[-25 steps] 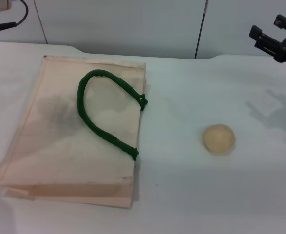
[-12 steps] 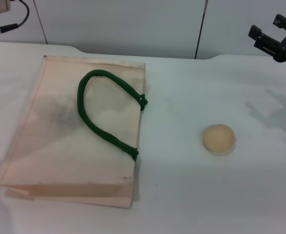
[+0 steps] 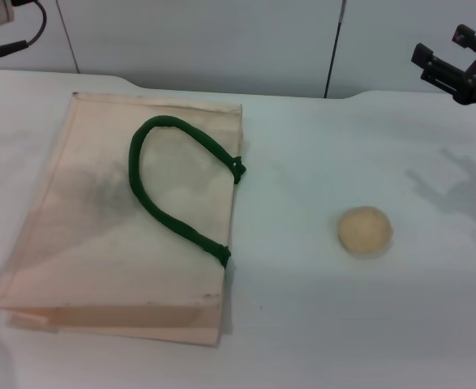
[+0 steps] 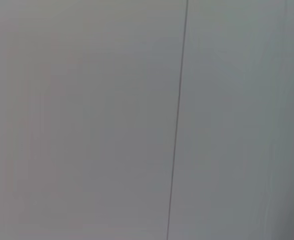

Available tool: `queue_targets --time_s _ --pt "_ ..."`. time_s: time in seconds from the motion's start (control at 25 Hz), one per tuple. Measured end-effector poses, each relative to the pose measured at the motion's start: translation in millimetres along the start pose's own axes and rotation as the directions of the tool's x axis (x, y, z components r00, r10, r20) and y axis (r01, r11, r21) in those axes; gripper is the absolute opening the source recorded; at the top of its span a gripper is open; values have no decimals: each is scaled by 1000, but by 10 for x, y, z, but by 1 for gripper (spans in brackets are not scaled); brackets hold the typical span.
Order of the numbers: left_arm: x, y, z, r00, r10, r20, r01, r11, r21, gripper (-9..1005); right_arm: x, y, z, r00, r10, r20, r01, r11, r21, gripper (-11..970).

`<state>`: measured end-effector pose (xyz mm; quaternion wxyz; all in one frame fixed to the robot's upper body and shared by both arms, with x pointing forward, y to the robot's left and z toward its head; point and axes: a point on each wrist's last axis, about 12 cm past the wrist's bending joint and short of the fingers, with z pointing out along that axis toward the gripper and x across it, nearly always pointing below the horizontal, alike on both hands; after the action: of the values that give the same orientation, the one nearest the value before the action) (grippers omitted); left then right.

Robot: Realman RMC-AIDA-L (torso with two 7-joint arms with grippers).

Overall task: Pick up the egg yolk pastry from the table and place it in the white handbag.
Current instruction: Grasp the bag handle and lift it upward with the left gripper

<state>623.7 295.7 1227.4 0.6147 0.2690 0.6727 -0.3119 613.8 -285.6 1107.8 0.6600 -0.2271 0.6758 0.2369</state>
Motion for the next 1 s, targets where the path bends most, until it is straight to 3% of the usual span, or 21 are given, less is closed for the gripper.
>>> queue_targets --time_s 1.0 --pt "-93 13 54 999 8 34 -8 1000 19 390 0 -2 5 1000 -9 -9 9 1000 -5 827"
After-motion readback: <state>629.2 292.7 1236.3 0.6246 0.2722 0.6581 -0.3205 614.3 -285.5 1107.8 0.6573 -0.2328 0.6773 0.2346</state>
